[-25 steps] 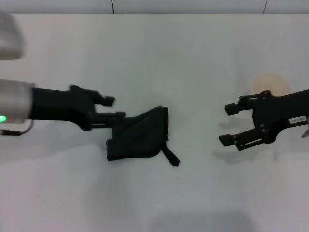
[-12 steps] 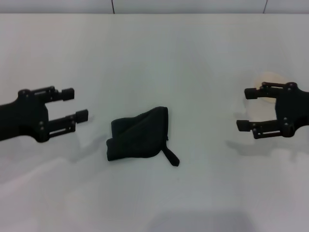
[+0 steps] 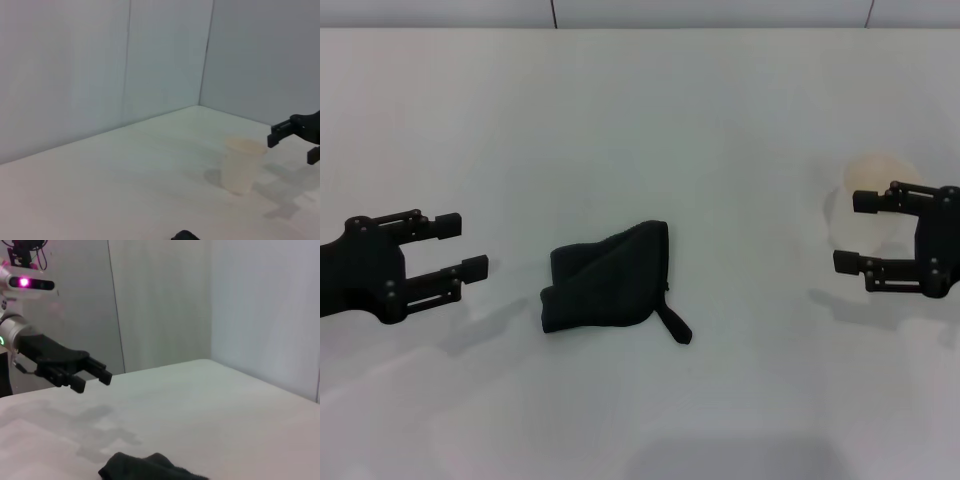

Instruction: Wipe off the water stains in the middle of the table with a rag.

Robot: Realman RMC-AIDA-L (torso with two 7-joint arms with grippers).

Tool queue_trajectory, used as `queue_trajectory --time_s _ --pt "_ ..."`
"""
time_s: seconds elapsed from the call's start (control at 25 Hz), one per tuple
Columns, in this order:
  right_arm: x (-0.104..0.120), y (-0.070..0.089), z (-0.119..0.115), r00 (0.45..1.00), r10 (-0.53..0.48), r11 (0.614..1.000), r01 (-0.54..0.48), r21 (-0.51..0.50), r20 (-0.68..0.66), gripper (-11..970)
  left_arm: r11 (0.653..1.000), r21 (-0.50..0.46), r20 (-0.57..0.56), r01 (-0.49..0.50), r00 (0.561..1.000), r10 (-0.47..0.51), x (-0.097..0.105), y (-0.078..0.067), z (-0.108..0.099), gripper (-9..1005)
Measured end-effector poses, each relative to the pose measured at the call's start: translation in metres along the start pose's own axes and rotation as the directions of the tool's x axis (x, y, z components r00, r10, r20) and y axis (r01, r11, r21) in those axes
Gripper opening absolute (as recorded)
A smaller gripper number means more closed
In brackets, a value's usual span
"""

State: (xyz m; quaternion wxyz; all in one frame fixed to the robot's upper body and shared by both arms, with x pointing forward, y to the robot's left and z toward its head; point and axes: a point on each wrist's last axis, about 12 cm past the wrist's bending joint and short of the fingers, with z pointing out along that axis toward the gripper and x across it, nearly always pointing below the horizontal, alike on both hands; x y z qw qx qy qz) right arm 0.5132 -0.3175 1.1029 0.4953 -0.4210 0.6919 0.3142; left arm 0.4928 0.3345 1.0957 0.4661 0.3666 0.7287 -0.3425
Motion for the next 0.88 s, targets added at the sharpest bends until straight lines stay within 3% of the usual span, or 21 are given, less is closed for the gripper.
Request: queue_trajectory --time_s 0.88 --pt "0.0048 -0.0011 -0.0017 0.998 0.039 0.999 -0.038 0.005 -0.048 793 0.999 -0.038 -0.016 0.011 1.000 -0.012 0.0006 0.0058 -0.0028 642"
